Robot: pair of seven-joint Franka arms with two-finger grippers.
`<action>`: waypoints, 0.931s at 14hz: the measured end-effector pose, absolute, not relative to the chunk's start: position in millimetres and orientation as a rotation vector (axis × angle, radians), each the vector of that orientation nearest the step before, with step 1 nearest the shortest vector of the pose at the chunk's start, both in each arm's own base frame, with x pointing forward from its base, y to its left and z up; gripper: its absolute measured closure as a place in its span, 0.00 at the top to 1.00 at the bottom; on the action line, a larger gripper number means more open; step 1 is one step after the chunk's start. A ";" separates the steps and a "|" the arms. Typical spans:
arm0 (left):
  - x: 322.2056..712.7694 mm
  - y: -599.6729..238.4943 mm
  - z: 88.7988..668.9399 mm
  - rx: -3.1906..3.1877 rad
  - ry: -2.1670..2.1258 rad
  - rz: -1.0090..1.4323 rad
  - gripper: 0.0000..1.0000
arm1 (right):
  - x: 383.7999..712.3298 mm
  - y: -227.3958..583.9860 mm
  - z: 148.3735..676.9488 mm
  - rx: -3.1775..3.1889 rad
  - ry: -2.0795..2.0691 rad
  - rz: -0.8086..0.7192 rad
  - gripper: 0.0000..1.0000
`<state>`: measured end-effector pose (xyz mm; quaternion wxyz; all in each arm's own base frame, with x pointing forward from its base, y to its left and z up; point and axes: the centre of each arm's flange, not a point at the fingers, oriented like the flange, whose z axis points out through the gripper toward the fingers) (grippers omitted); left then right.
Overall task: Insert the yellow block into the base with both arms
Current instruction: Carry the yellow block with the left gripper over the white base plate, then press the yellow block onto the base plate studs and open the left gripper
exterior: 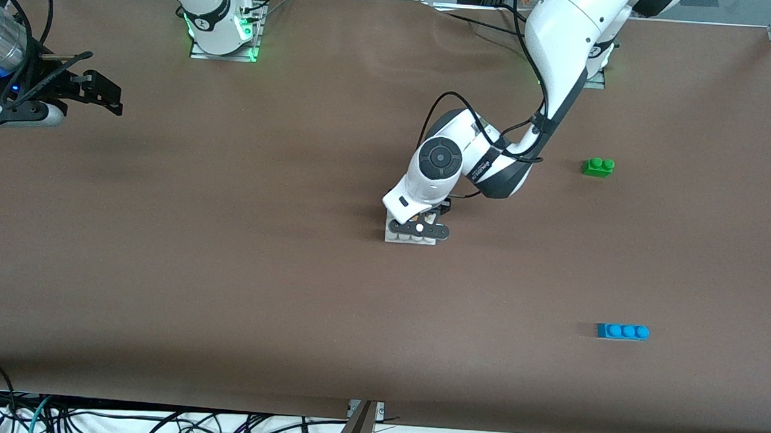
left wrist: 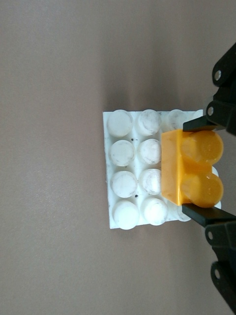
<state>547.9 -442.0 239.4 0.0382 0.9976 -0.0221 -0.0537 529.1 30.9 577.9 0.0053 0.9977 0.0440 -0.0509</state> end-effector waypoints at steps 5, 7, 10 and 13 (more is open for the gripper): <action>545.7 -443.4 233.6 3.065 -0.059 -0.177 0.63 | 528.9 30.8 577.8 3.124 0.137 -0.162 0.99; 545.3 -443.3 233.4 3.067 -0.058 -0.181 0.63 | 528.8 30.8 577.7 3.124 0.137 -0.163 0.99; 543.6 -442.9 229.3 3.074 -0.052 -0.199 0.63 | 528.8 30.8 577.7 3.124 0.137 -0.163 0.99; 542.4 -443.5 227.3 3.077 -0.052 -0.207 0.63 | 528.7 30.8 577.7 3.124 0.137 -0.164 0.99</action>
